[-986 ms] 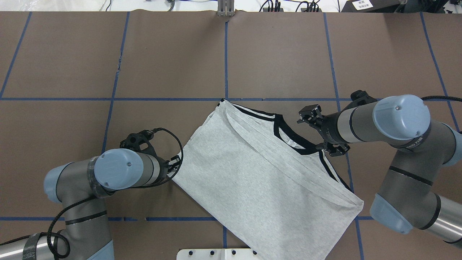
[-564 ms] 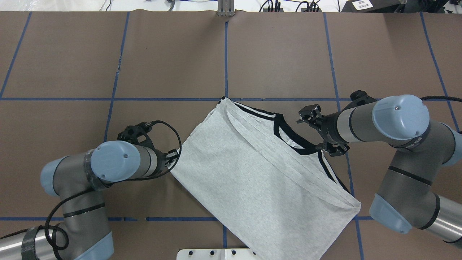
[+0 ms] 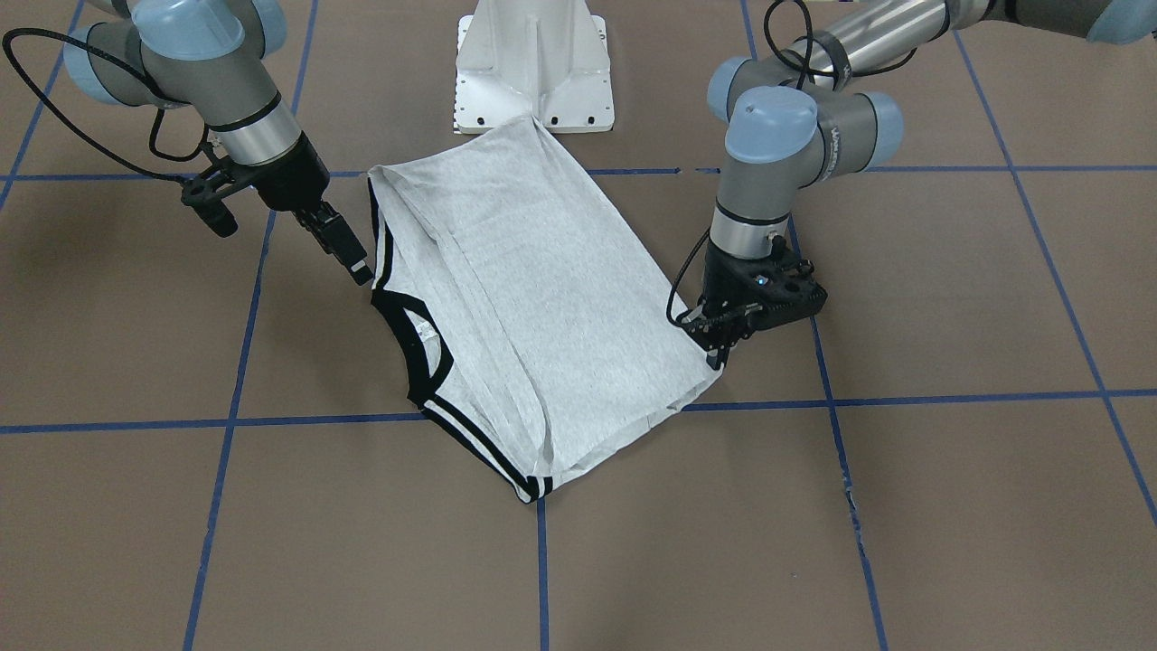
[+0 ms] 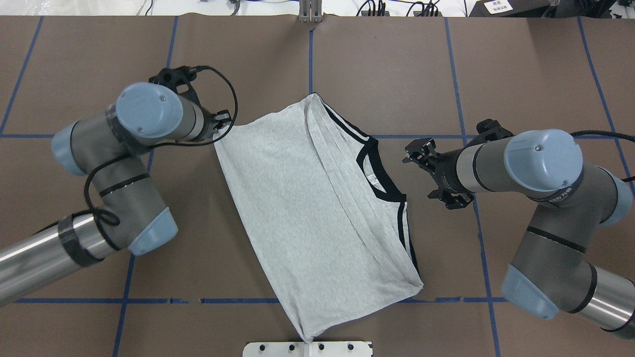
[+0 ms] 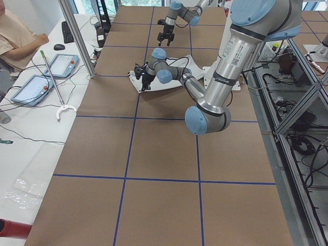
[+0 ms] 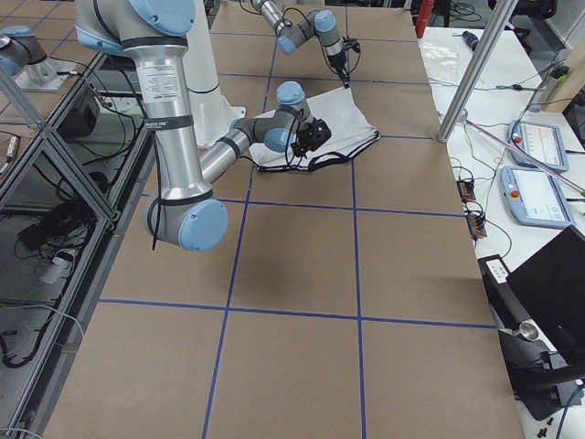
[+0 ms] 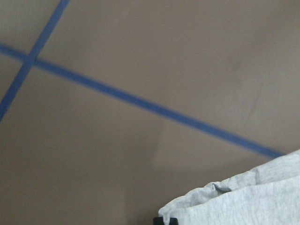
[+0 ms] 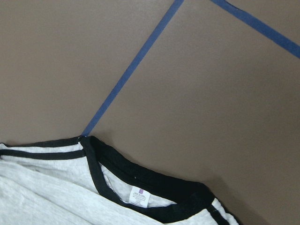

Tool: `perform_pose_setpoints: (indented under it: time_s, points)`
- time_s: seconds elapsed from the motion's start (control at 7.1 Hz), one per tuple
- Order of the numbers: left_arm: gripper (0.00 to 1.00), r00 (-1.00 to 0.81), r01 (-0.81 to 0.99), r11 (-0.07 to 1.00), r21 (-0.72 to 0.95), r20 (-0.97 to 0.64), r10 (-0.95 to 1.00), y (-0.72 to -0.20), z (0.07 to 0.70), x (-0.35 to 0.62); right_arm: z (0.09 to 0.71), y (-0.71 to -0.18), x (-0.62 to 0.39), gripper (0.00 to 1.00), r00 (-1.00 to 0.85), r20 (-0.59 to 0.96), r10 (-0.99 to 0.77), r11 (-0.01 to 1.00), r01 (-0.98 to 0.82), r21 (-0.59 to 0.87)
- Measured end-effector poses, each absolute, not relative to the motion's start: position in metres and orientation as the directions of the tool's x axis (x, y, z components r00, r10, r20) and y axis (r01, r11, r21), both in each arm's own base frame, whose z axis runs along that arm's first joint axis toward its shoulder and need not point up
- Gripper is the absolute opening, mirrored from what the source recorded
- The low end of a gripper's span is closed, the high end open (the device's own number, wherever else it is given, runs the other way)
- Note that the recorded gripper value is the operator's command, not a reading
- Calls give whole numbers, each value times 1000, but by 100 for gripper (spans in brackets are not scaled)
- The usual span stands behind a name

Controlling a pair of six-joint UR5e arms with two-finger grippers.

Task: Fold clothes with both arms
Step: 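Rotate the shirt upright, left gripper pulling its corner away from robot, then move the right gripper to the shirt middle while left holds top edge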

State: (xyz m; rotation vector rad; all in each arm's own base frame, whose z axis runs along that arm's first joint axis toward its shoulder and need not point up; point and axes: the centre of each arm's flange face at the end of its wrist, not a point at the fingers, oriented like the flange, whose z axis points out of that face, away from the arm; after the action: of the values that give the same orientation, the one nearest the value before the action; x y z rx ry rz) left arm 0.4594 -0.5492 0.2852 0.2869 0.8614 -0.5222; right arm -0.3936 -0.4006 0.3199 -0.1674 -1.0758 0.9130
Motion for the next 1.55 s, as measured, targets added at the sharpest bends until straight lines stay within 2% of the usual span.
perform_pose_setpoints:
  time_s: [0.14,0.42,0.7,0.85,1.13,1.27,1.55]
  points:
    - [0,510,576,816,40,-798,-321,-592,273,462,318,-402,-395,100,157,690,707,638,-564,-525]
    - [59,459,614,788,49,-834,-305,-655,264,480,315,-400,-401,100,145,711,688,639,-586,-499]
    - [62,426,618,784,53,-861,-277,-664,261,480,303,-386,-427,100,139,748,649,649,-613,-449]
    - [62,395,611,790,54,-885,-245,-646,260,466,296,-381,-446,100,177,763,622,674,-618,-405]
    - [64,348,563,826,34,-916,-199,-603,266,434,266,-377,-499,100,372,788,491,799,-552,-238]
    - [64,336,548,836,27,-922,-191,-592,266,427,252,-372,-526,100,492,779,388,874,-464,-143]
    - [64,331,535,845,22,-925,-186,-578,272,419,242,-363,-550,100,702,711,41,981,-164,105]
